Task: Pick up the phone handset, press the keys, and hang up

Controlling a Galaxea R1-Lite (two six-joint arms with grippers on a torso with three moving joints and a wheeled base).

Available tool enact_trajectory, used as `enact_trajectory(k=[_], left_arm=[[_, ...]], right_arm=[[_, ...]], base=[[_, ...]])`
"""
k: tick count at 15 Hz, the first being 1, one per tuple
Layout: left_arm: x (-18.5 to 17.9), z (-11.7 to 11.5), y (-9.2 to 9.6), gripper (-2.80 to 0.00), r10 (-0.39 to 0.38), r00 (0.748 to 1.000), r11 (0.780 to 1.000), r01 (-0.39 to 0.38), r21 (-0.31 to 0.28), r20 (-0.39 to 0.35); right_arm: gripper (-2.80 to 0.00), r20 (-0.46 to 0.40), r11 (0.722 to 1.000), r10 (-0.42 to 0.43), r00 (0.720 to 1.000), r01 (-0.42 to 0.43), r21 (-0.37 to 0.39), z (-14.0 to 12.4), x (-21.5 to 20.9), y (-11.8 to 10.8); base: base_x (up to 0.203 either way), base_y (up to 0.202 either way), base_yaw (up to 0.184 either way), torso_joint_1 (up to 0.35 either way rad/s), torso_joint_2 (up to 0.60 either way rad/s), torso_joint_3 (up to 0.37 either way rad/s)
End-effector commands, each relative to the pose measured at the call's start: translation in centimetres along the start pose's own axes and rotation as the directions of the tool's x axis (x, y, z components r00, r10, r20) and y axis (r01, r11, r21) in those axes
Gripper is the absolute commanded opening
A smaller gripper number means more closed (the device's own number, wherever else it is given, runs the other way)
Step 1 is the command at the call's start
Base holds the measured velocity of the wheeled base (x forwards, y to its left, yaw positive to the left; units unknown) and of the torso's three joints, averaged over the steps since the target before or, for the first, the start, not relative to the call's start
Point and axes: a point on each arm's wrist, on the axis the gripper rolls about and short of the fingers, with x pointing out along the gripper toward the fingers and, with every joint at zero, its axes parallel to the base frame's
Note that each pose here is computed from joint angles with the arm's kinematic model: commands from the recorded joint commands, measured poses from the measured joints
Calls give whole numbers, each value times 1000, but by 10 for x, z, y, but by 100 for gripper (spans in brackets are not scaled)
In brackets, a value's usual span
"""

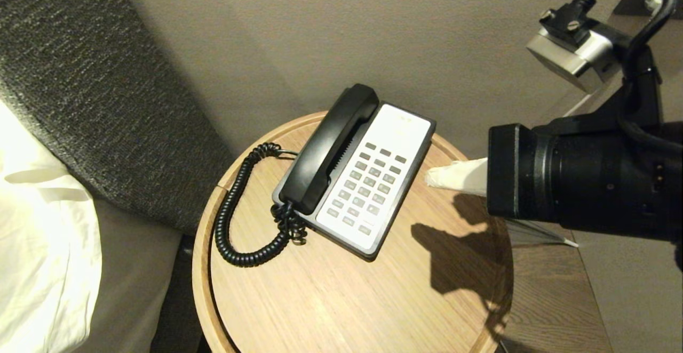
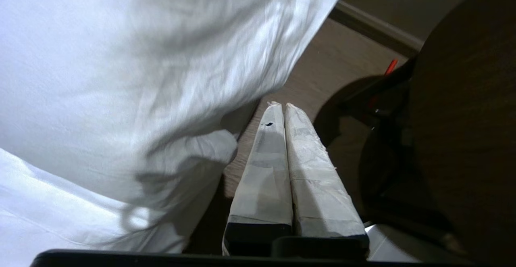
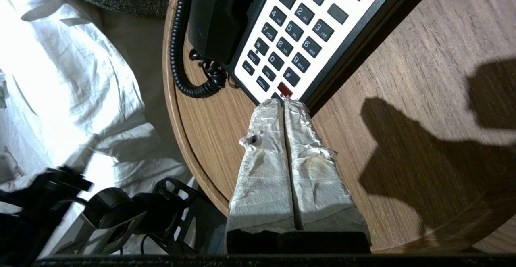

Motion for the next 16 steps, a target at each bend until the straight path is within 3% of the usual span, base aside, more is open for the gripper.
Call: enact_trajectory(k=[1, 3, 6, 8, 9, 10, 11, 16], left_arm=[[-5, -23, 8, -280, -34, 997, 997, 30, 70, 71], [-8, -38, 12, -280, -100, 986, 985, 79, 154, 132], [-3, -40, 10, -280, -183, 964, 959, 133, 250, 192], [3, -48, 8, -280, -296, 940, 911, 225, 346, 168], [4, -48, 7, -280, -321, 930, 885, 228, 405, 177], [5, -48, 7, -280, -316, 930, 896, 228, 381, 189], [5, -47, 7, -280, -308, 927, 920, 234, 314, 213], [6, -48, 7, -280, -306, 925, 918, 223, 329, 227]], right_arm=[[-280, 12, 1000, 7, 1000, -7, 7, 2, -6, -1], [-280, 16, 1000, 10, 1000, -10, 10, 2, -10, -2], [-280, 23, 1000, 15, 1000, -16, 12, 3, -13, -2], [-280, 23, 1000, 13, 1000, -14, 11, 3, -13, -2], [-280, 24, 1000, 12, 1000, -12, 11, 3, -14, -2], [-280, 28, 1000, 8, 1000, -9, 12, 3, -14, -2], [-280, 31, 1000, 8, 1000, -8, 14, 3, -15, -3], [-280, 34, 1000, -11, 999, 10, 12, 0, -15, -6]], base=[[0, 0, 0, 0, 0, 0], [0, 0, 0, 0, 0, 0], [0, 0, 0, 0, 0, 0], [0, 0, 0, 0, 0, 0], [0, 0, 0, 0, 0, 0], [0, 0, 0, 0, 0, 0], [0, 0, 0, 0, 0, 0], [0, 0, 0, 0, 0, 0]])
